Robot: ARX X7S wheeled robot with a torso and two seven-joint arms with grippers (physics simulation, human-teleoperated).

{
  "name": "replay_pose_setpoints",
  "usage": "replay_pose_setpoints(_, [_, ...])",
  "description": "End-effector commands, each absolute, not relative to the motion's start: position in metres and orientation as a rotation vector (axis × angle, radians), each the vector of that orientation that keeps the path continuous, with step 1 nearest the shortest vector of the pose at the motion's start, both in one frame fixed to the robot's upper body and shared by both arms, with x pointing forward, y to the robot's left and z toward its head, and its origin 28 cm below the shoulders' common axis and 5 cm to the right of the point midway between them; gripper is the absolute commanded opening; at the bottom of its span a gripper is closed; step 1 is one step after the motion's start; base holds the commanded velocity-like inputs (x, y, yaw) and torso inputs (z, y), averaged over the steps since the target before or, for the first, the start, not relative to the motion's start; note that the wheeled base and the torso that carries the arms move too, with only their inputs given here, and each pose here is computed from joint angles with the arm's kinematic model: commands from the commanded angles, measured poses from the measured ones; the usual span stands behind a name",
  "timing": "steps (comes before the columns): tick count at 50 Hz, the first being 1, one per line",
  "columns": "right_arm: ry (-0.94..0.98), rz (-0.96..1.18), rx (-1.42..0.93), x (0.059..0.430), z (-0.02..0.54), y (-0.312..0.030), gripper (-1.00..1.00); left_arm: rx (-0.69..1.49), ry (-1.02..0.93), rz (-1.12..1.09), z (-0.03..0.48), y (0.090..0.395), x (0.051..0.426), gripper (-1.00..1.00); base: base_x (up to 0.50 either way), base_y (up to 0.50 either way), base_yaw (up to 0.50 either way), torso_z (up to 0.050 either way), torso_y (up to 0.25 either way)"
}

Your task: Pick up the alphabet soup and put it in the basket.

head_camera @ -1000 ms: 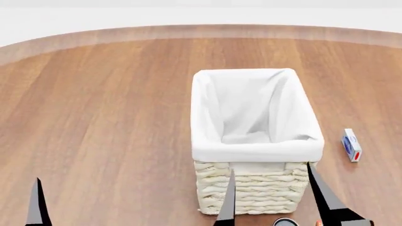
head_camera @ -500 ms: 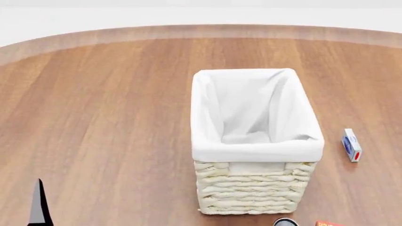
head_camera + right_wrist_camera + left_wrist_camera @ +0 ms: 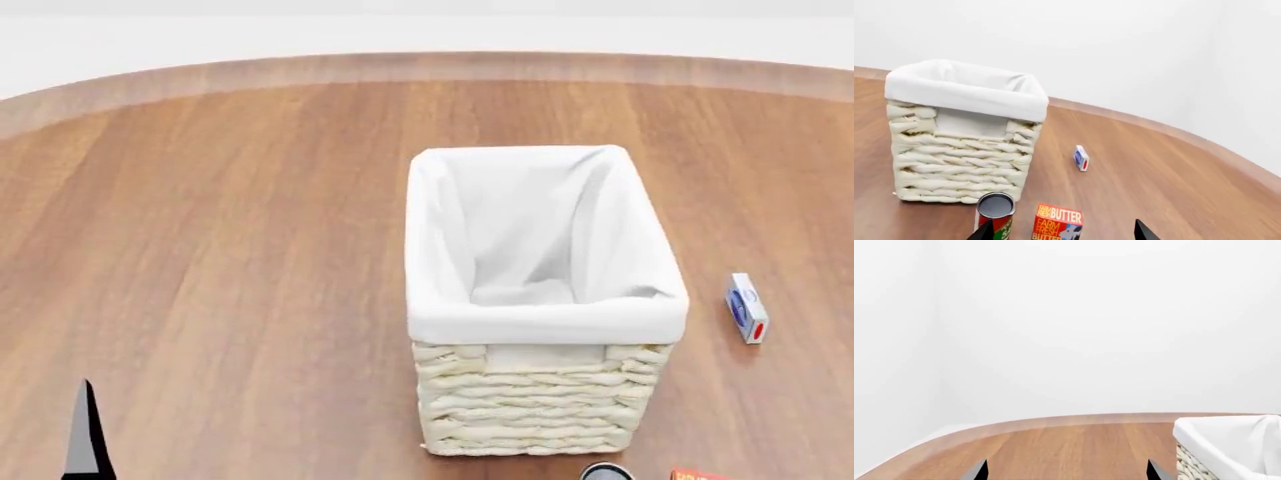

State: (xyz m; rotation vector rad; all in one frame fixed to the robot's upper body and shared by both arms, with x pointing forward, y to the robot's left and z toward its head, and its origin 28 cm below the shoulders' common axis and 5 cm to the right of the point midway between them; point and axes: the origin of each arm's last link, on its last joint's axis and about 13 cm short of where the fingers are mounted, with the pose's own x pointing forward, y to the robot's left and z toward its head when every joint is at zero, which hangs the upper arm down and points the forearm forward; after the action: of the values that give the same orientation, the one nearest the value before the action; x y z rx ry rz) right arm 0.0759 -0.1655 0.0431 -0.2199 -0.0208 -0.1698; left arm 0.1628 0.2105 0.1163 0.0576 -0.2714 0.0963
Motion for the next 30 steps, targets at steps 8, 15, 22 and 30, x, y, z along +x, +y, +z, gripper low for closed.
replay_pose_setpoints(8, [0.08, -0.264, -0.117, 0.057, -0.031, -0.162, 1.0, 0.057, -0.259, 0.1, 0.114, 0.21, 0.163, 1.0, 0.0, 0.0, 0.0, 0.0, 0.0])
replay_pose_setpoints(15, [0.094, -0.268, -0.112, 0.056, -0.03, -0.16, 1.0, 0.057, -0.259, 0.099, 0.114, 0.21, 0.163, 1.0, 0.0, 0.0, 0.0, 0.0, 0.0])
replay_pose_setpoints(22, [0.099, -0.267, -0.109, 0.056, -0.039, -0.159, 1.0, 0.064, -0.258, 0.097, 0.114, 0.209, 0.163, 1.0, 0.0, 0.0, 0.0, 0.0, 0.0])
replay_pose_setpoints(30, [0.093, -0.264, -0.109, 0.058, -0.036, -0.157, 1.0, 0.063, -0.257, 0.1, 0.113, 0.209, 0.163, 1.0, 0.0, 0.0, 0.0, 0.0, 0.0])
